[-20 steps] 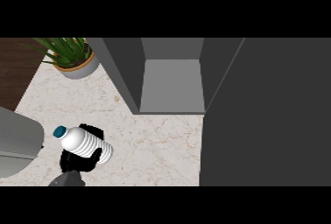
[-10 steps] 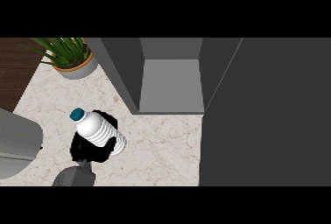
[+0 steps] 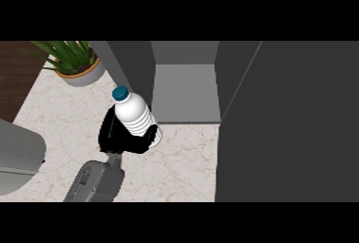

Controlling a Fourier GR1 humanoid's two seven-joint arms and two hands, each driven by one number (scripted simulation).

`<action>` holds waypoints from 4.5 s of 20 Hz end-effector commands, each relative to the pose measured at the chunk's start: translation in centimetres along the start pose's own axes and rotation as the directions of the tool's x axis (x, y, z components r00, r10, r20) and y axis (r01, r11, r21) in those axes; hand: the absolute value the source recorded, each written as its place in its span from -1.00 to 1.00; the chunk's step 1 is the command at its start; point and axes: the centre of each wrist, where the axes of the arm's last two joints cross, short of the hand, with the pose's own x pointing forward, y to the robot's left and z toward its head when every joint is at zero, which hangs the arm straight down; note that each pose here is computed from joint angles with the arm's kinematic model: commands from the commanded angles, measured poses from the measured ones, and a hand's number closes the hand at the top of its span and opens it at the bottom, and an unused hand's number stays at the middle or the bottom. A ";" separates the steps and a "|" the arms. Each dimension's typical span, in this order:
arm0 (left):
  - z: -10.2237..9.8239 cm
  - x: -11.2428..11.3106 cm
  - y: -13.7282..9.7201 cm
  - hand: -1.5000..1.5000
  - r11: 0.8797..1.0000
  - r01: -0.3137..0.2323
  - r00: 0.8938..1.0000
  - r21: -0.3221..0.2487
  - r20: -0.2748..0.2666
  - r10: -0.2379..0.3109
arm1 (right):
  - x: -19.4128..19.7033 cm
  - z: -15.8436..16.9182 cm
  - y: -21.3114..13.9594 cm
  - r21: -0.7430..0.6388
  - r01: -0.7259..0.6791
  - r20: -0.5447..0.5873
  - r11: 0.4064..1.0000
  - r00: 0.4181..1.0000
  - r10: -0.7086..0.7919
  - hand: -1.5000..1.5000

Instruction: Pick up the bottled water, place it into the cabinet and close the cabinet

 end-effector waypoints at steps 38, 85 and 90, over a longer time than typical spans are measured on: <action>-14.9 0.0 -5.8 1.00 0.744 0.615 0.772 0.260 -0.004 -0.636 | -0.6 -1.2 -0.4 0.064 0.036 -0.001 0.997 0.999 -0.036 -1.00; -11.9 -1.7 -1.5 -1.00 0.909 0.397 0.879 0.129 0.230 -0.417 | -0.6 0.3 1.0 -0.001 0.016 0.002 1.000 1.000 -0.016 -1.00; -11.6 -0.9 -1.9 -1.00 0.937 0.335 0.902 0.104 0.252 -0.351 | 0.0 0.5 0.4 -0.016 -0.012 -0.021 1.000 1.000 0.012 -1.00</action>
